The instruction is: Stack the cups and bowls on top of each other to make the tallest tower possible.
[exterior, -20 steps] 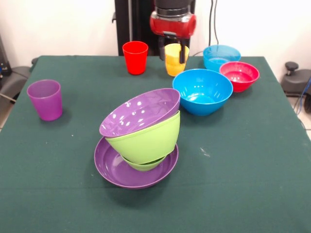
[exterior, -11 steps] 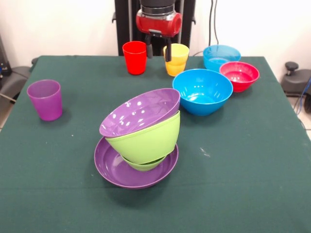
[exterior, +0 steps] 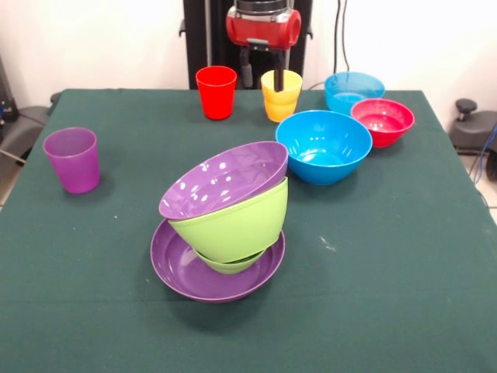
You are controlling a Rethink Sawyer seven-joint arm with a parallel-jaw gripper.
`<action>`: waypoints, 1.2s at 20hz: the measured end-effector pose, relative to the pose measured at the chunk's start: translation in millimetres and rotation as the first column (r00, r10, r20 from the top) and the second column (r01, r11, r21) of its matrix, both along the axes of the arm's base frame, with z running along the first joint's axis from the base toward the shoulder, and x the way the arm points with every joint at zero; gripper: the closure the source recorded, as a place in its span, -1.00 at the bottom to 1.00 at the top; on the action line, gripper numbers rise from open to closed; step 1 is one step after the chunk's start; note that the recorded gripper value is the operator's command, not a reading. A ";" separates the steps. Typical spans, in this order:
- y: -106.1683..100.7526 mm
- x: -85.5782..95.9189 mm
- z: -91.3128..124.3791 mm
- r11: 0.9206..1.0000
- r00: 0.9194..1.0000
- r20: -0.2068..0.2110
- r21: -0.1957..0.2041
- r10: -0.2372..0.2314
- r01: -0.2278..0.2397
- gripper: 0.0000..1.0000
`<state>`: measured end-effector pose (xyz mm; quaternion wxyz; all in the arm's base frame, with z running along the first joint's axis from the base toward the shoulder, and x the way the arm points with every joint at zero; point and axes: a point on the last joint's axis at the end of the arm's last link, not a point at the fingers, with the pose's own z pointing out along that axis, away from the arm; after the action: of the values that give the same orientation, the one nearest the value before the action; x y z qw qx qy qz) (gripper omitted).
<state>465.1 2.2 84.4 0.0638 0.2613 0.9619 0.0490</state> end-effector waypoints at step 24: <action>33.5 19.3 17.6 1.000 0.999 0.030 0.020 0.022 -0.022 -1.00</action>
<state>484.4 35.7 102.0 0.0747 0.2505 0.9632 0.0631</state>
